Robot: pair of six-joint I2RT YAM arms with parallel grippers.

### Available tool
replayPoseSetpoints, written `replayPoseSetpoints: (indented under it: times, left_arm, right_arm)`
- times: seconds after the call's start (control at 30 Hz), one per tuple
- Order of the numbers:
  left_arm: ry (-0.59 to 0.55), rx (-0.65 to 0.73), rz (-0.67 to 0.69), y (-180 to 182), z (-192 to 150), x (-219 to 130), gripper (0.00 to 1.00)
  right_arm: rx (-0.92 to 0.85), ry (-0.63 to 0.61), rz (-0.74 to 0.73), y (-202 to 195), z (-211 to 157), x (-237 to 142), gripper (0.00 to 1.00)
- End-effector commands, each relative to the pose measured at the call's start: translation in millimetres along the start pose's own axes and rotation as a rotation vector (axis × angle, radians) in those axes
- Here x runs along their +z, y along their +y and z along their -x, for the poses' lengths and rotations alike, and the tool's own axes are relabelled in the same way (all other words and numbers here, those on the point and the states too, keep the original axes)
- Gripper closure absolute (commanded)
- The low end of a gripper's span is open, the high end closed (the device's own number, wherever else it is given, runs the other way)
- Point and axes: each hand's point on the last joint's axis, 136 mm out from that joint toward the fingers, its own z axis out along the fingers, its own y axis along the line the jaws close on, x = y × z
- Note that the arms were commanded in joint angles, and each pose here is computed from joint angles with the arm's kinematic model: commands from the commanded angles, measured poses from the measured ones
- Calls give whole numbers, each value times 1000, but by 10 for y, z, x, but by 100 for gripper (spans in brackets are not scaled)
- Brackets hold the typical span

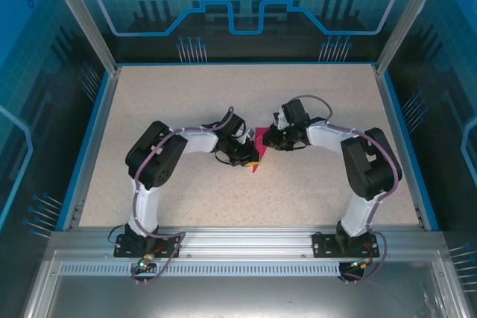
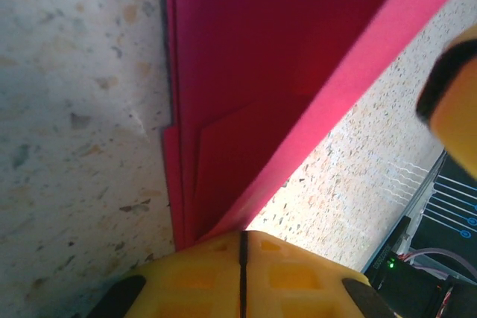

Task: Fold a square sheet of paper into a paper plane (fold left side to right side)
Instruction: Fold the wing for the fifth time at the center of the table.

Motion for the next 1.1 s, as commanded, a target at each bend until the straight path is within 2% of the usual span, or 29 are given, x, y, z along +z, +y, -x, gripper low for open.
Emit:
replayPoseSetpoints:
  times: [0.0,0.4,0.77,1.07]
  left_arm:
    - [105,-134,206,602,-372,159,92]
    - [110,-136,211,620,-389,160,93]
    - [118,-144,223,677,-416,177,93]
    - [122,-145,227,695,-429,183,94]
  right_arm:
    - [-11,37,17,16,-81,155,85]
    - [-35,66,-55,-169,-5,363,86]
    - [-49,62,-123,-348,153,370,85]
    - [-32,38,-113,-416,398,326,85]
